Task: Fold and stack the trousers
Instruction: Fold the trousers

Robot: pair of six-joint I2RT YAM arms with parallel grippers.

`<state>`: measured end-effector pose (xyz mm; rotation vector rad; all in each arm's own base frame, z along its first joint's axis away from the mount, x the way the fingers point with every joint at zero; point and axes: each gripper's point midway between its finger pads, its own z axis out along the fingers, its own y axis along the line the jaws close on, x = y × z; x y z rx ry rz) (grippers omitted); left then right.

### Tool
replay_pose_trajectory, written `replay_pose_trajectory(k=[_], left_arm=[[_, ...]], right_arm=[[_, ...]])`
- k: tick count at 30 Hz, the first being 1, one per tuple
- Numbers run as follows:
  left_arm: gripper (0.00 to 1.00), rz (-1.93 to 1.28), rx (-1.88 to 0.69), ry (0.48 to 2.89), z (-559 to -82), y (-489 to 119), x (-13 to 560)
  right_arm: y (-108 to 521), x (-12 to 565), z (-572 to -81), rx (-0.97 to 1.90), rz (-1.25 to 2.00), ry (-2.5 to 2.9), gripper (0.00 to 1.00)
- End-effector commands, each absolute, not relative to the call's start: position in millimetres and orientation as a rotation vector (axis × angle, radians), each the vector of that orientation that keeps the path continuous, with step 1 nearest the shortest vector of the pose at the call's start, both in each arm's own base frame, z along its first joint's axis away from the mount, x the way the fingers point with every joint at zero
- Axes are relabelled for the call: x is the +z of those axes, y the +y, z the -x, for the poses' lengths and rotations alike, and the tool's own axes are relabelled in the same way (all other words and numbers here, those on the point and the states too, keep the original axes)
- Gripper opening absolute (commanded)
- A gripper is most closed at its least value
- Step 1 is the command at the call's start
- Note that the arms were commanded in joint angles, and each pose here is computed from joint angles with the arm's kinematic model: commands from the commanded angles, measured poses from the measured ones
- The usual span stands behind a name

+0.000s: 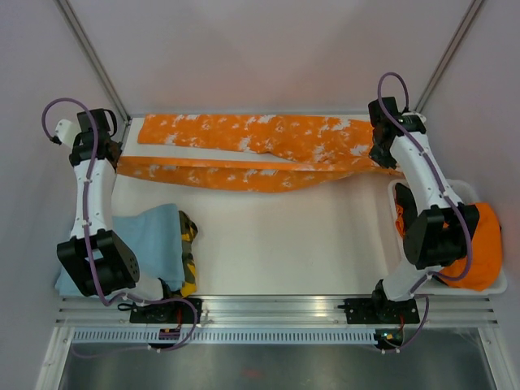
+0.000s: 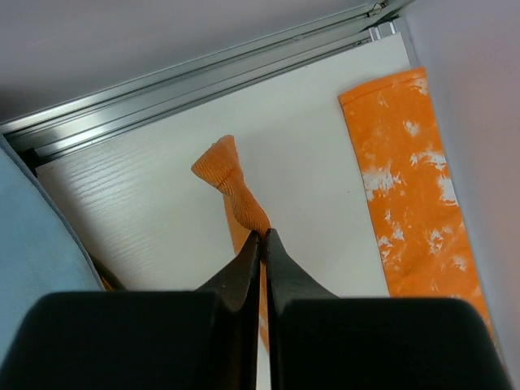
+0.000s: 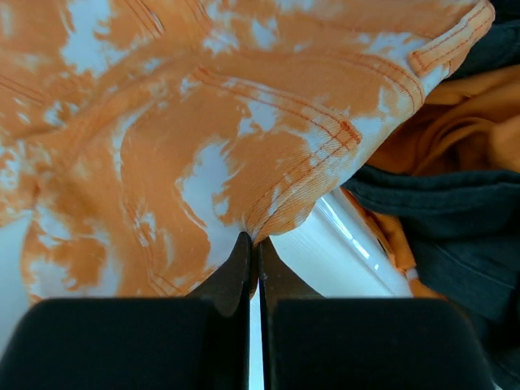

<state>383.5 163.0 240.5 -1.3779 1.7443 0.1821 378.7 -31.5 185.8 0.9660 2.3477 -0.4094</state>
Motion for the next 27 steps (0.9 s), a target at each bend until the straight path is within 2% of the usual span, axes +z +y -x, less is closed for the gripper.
replay_pose_trajectory(k=[1,6,10,16,20,24,27], left_arm=[[0.02,1.395,0.457,1.512,-350,217,286],[0.02,1.391,0.525,1.499,-339,223,289],[0.02,1.336,0.508,1.478,-358,229,297],[0.02,1.314,0.404,1.456,-412,237,292],[0.02,1.363,0.371,1.455,-454,244,261],[0.02,1.327,0.372,1.432,-500,235,260],[0.02,1.304,0.386,1.431,-528,230,249]], right_arm=[[-94,236,-328,-0.740,-1.010,2.173,0.00],[-95,247,-308,-0.710,-1.006,2.135,0.00],[-88,243,-326,-0.648,-0.896,2.192,0.00],[-76,211,-395,-0.590,-0.703,2.297,0.00],[-74,194,-448,-0.585,-0.564,2.330,0.00],[-79,193,-493,-0.593,-0.481,2.303,0.00],[-81,173,-512,-0.551,-0.465,2.340,0.00]])
